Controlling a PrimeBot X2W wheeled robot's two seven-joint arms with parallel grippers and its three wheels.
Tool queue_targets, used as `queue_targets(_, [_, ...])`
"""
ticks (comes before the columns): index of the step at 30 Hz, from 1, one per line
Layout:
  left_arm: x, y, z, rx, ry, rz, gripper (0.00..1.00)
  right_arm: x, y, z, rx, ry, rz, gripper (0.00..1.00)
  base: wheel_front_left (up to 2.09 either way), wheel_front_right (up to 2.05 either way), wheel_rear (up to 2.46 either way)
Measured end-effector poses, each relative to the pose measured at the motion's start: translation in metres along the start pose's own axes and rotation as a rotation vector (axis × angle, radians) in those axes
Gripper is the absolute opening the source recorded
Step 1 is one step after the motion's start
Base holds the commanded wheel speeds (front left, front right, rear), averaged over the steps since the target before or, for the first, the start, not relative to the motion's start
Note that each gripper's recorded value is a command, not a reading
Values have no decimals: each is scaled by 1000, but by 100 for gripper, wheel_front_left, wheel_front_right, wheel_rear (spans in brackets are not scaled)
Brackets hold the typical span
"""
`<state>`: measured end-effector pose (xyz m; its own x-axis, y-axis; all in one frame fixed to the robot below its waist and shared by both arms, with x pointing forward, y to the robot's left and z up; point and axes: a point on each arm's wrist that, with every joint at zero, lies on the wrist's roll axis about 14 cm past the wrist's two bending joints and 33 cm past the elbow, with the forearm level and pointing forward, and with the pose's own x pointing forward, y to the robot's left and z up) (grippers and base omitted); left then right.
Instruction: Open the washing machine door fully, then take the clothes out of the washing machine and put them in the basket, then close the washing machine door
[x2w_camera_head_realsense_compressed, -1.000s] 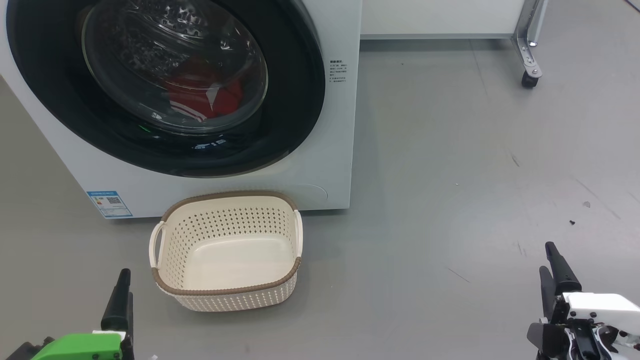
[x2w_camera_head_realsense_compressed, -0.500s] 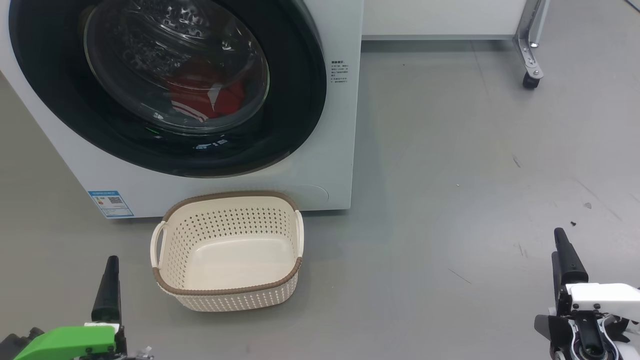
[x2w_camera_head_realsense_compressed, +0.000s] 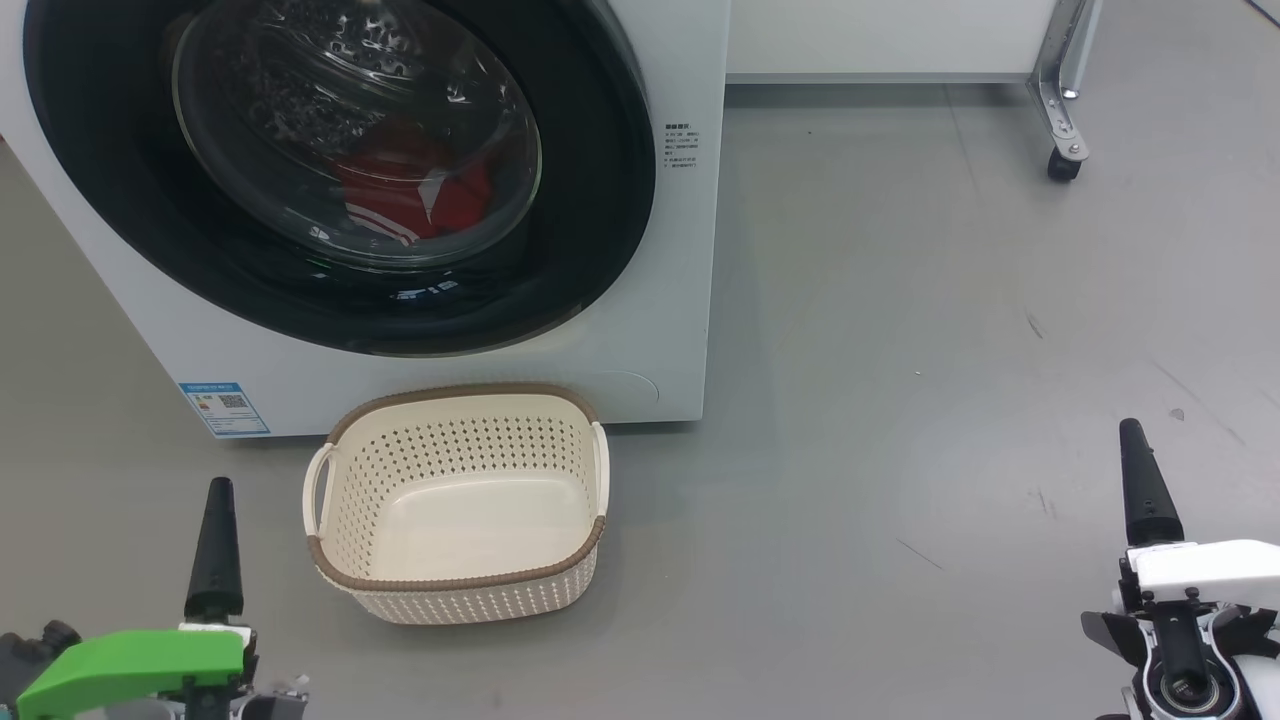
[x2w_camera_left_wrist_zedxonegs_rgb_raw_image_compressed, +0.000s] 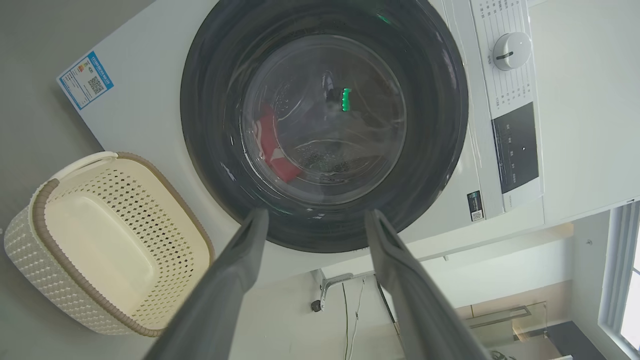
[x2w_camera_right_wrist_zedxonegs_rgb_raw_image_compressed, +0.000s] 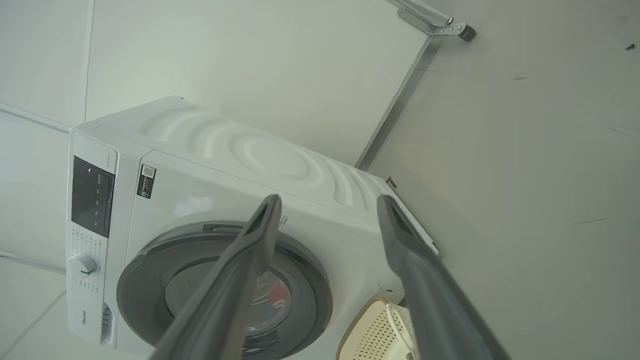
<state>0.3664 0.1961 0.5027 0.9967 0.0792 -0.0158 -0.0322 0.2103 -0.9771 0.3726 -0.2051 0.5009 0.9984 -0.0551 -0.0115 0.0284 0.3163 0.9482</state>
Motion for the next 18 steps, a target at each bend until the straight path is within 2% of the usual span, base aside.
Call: queue_targets(18, [1,-31,-21,306,27,-89,100,2,20,-1,-247,12,78,100,0,0,0])
